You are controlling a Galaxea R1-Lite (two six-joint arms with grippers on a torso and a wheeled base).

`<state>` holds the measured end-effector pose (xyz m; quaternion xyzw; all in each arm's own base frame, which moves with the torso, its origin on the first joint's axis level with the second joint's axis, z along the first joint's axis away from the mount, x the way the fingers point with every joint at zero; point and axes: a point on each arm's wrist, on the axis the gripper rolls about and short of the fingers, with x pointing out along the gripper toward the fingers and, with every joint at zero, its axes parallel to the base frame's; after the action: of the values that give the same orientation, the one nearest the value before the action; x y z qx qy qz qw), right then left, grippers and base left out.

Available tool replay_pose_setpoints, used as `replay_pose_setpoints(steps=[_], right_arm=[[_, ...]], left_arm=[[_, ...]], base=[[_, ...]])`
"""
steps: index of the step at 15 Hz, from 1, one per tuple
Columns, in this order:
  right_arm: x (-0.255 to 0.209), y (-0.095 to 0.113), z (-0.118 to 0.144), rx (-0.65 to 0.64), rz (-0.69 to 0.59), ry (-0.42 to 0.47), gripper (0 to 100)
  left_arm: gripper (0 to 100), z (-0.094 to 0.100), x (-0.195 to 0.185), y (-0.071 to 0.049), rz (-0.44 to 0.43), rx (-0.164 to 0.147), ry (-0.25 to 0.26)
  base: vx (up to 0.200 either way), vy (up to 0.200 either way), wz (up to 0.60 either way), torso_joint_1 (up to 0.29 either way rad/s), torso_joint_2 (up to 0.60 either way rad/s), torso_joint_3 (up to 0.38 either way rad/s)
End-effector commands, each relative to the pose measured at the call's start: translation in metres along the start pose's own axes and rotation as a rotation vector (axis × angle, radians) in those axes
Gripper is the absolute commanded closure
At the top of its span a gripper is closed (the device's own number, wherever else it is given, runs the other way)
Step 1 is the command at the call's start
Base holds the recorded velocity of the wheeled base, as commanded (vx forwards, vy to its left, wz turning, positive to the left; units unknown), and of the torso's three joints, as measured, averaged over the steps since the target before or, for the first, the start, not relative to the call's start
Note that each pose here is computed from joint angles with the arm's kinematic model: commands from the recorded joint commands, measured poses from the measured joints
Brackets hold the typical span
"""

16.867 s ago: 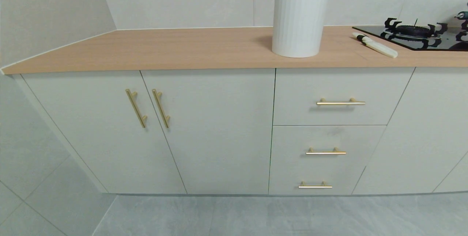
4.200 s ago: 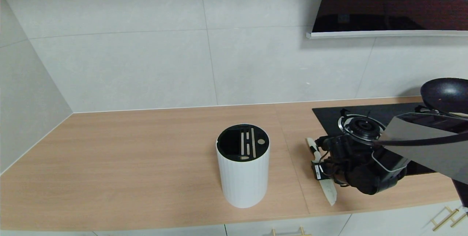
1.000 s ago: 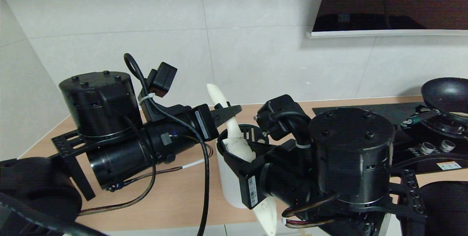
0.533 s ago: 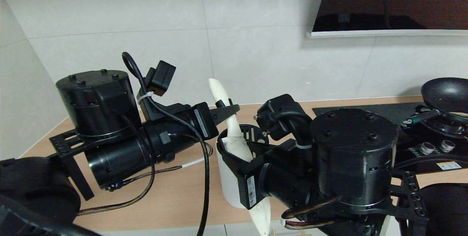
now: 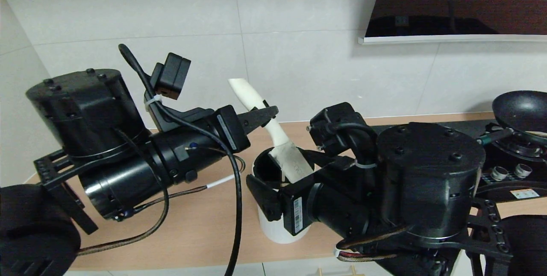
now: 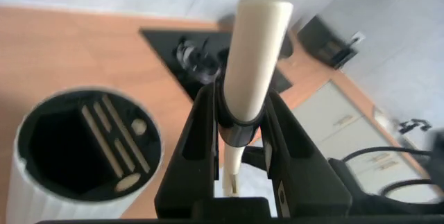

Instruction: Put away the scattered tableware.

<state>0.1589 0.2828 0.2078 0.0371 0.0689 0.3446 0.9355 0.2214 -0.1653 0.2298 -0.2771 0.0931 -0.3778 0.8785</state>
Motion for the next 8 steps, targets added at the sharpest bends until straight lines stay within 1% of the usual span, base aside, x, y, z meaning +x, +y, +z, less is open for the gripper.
replay_pose_setpoints(steps=[1,2,3,4,5,6,7,8], right_arm=[[-0.019,-0.022,0.026,0.028,-0.047,-0.082,0],[-0.027,-0.033,0.039,0.034,-0.073,-0.118,0],[-0.031,-0.048,0.049,0.025,-0.116,-0.151,0],[-0.032,-0.054,0.052,0.024,-0.136,-0.162,0],[-0.033,-0.060,0.055,0.020,-0.158,-0.172,0],[-0.034,-0.066,0.058,0.021,-0.179,-0.184,0],[-0.034,-0.069,0.058,0.020,-0.188,-0.184,0],[-0.032,-0.072,0.058,0.018,-0.201,-0.182,0]], left_arm=[[100,0.018,-0.013,-0.013,-0.042,0.030,-0.069],[100,0.028,-0.018,-0.016,-0.047,0.066,-0.109],[100,0.041,-0.024,-0.017,-0.045,0.130,-0.155],[100,0.048,-0.026,-0.015,-0.037,0.164,-0.178],[100,0.055,-0.027,-0.013,-0.029,0.214,-0.200],[100,0.062,-0.028,-0.010,-0.021,0.287,-0.220],[100,0.061,-0.028,-0.008,-0.015,0.312,-0.217],[100,0.056,-0.027,-0.005,-0.005,0.343,-0.202]], base=[[0.000,0.000,0.00,0.000,0.00,0.000],[0.000,0.000,0.00,0.000,0.00,0.000],[0.000,0.000,0.00,0.000,0.00,0.000],[0.000,0.000,0.00,0.000,0.00,0.000],[0.000,0.000,0.00,0.000,0.00,0.000],[0.000,0.000,0.00,0.000,0.00,0.000],[0.000,0.000,0.00,0.000,0.00,0.000],[0.000,0.000,0.00,0.000,0.00,0.000]])
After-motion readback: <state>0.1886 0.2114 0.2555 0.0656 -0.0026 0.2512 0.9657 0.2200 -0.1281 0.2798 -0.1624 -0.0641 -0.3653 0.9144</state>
